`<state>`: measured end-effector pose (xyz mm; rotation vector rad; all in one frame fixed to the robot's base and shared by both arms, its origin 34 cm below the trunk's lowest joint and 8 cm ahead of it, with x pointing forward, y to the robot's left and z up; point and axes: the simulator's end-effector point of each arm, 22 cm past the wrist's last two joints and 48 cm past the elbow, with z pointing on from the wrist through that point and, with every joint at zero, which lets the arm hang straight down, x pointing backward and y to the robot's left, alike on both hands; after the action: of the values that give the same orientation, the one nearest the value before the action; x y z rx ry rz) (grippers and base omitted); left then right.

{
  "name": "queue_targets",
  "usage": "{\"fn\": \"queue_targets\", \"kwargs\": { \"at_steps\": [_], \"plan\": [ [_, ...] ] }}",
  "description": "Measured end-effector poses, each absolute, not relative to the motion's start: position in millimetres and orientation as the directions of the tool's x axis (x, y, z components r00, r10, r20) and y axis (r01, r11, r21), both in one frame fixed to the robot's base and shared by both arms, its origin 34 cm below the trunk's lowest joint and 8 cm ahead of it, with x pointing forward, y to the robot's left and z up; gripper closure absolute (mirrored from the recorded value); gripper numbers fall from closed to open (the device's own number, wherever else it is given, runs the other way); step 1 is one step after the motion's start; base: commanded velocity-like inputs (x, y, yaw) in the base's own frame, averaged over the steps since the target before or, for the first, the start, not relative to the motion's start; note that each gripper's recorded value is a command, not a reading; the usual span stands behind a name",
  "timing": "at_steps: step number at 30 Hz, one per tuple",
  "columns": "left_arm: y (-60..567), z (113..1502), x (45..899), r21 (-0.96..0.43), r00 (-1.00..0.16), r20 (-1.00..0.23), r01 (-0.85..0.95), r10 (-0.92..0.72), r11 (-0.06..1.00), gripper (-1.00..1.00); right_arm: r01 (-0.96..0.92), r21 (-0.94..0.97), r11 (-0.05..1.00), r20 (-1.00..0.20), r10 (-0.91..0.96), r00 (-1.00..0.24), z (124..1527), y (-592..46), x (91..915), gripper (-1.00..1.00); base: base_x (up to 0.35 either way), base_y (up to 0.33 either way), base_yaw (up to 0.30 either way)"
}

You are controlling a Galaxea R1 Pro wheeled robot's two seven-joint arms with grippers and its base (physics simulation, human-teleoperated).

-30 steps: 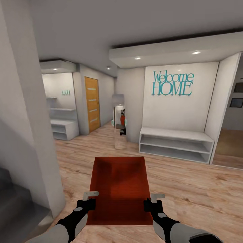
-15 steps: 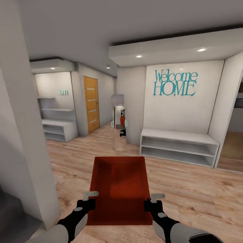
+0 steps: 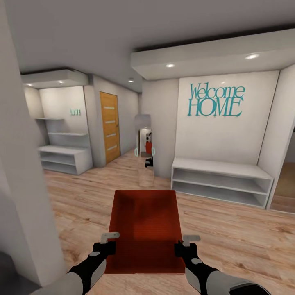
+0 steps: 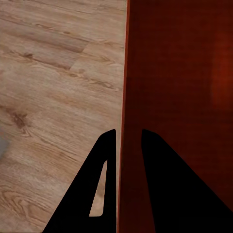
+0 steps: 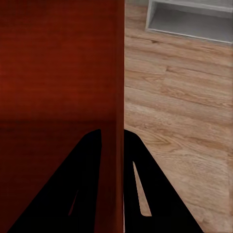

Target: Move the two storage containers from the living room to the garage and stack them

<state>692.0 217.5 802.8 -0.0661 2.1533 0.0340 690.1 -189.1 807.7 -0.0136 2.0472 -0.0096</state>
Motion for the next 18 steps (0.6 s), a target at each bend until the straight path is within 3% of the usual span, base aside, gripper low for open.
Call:
{"fn": "queue_targets", "kwargs": {
  "at_steps": [12,18],
  "plan": [
    [217.2,803.0,692.0,-0.001,-0.549,-0.835,-0.062,-0.035,0.998,1.00,-0.006,-0.013,1.000,-0.889,-0.014,-0.458,807.9,-189.4,690.3,1.00,0.321,0.000,0.005],
    [217.7,803.3,692.2,-0.001,-0.549,-0.835,-0.061,-0.035,0.998,1.00,-0.006,-0.013,1.000,-0.889,-0.014,-0.458,808.2,-188.8,690.4,1.00,0.321,0.000,0.212]
  ]
}}
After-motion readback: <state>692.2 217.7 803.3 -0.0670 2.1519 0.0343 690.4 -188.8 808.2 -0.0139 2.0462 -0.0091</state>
